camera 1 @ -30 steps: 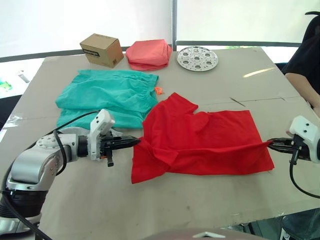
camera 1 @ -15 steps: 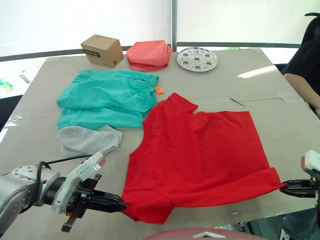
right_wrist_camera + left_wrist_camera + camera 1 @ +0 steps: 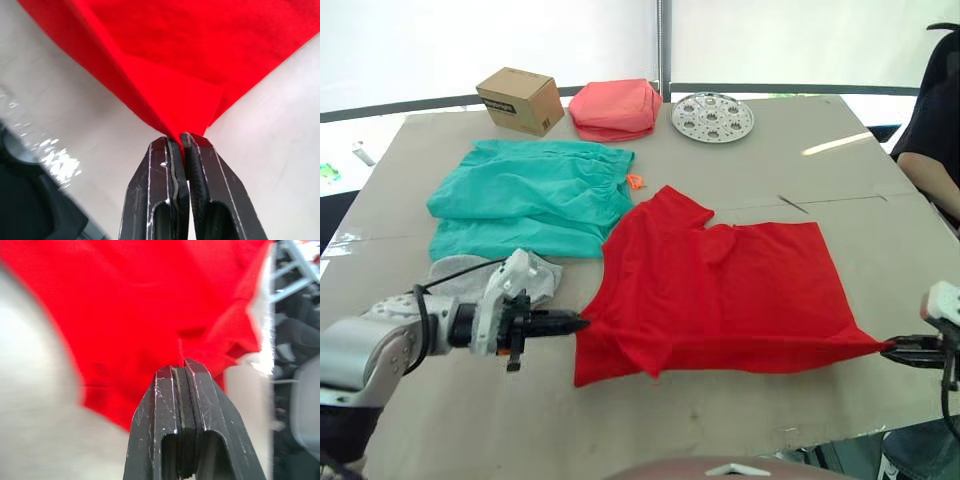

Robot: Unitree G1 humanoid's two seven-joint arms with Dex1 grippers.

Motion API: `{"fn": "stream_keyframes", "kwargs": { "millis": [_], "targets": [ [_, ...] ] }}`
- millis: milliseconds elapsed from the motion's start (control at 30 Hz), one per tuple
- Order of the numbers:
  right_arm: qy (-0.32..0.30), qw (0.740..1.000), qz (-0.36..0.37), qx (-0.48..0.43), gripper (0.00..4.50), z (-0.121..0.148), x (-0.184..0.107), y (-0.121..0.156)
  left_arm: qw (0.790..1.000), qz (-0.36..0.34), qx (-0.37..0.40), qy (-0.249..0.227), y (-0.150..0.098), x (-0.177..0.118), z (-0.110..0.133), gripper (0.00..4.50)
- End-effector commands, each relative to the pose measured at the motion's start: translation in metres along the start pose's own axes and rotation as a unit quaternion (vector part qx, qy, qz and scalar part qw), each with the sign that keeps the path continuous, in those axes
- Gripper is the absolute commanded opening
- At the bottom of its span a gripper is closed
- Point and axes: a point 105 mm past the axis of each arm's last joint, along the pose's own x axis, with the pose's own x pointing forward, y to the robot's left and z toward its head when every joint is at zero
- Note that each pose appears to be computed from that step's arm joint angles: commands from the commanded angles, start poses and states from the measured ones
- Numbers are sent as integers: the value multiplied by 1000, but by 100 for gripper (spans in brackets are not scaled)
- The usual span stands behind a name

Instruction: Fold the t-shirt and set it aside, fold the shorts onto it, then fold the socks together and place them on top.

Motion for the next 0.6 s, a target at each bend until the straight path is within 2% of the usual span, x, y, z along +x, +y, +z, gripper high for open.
{"fn": "stream_keyframes", "kwargs": {
  "millis": [33, 167, 233, 400, 600],
  "targets": [
    [11, 1000, -11, -14, 9, 0, 1, -9, 1000, 7, 10, 1, 3, 2, 0, 0],
    [-12, 999, -42, -29, 9, 17, 7, -30, 1000, 11, 11, 2, 3, 4, -3, 0],
    [-15, 999, -16, -35, 9, 24, 11, -27, 1000, 14, 15, 4, 3, 4, -5, 0],
    [-15, 992, 127, -19, 9, 39, -5, 18, 1000, 4, 12, -3, -1, 1, -6, 0],
    [33, 982, 182, -27, 9, 27, -38, 56, 1000, -15, 5, 12, -11, -6, -17, 0]
  ]
}}
